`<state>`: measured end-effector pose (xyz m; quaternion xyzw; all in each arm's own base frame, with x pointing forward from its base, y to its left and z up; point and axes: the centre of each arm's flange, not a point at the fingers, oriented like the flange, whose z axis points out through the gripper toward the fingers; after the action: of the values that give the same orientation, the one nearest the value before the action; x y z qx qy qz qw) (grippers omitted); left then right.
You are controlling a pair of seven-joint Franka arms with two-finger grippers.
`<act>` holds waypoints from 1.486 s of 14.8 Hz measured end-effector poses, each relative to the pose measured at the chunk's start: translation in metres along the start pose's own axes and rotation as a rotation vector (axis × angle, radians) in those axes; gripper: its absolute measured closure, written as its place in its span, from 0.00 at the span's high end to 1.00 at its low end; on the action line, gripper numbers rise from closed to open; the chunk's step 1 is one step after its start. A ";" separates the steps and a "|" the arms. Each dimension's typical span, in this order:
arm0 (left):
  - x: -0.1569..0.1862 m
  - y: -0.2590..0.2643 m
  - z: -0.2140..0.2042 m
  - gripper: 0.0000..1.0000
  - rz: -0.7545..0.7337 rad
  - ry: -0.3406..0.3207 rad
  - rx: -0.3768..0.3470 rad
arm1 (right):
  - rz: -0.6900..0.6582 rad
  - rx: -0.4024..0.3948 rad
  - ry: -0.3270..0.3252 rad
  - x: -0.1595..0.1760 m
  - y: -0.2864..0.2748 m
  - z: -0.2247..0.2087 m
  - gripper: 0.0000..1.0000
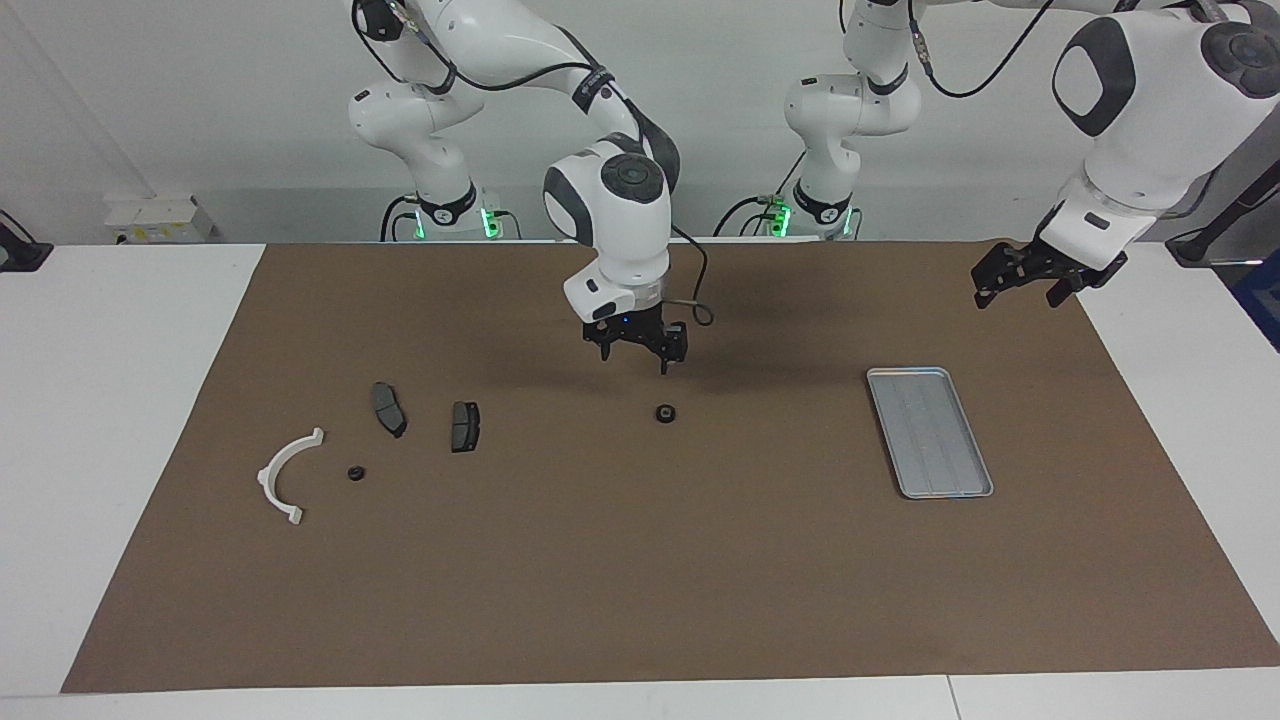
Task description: Place bearing gear from tray to pile
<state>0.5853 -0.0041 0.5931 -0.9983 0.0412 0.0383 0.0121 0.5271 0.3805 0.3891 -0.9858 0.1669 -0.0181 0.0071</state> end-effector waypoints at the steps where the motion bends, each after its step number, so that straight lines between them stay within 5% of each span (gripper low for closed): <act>1: 0.003 0.001 -0.004 1.00 0.001 0.030 0.001 | 0.004 -0.011 0.005 -0.002 -0.007 0.007 1.00; 4: 0.010 0.003 -0.011 1.00 0.007 0.100 0.006 | 0.020 -0.040 0.021 -0.010 -0.034 0.035 1.00; 10: 0.010 0.004 -0.010 1.00 0.008 0.100 0.004 | 0.028 -0.029 0.035 -0.004 -0.059 0.086 1.00; 22: 0.008 0.003 -0.013 1.00 0.001 0.109 -0.036 | 0.058 -0.015 0.049 0.013 -0.052 0.105 1.00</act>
<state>0.5938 -0.0086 0.6057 -0.9990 0.0414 -0.0154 -0.0082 0.5599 0.4259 0.2854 -0.9798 0.1958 -0.0407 -0.0041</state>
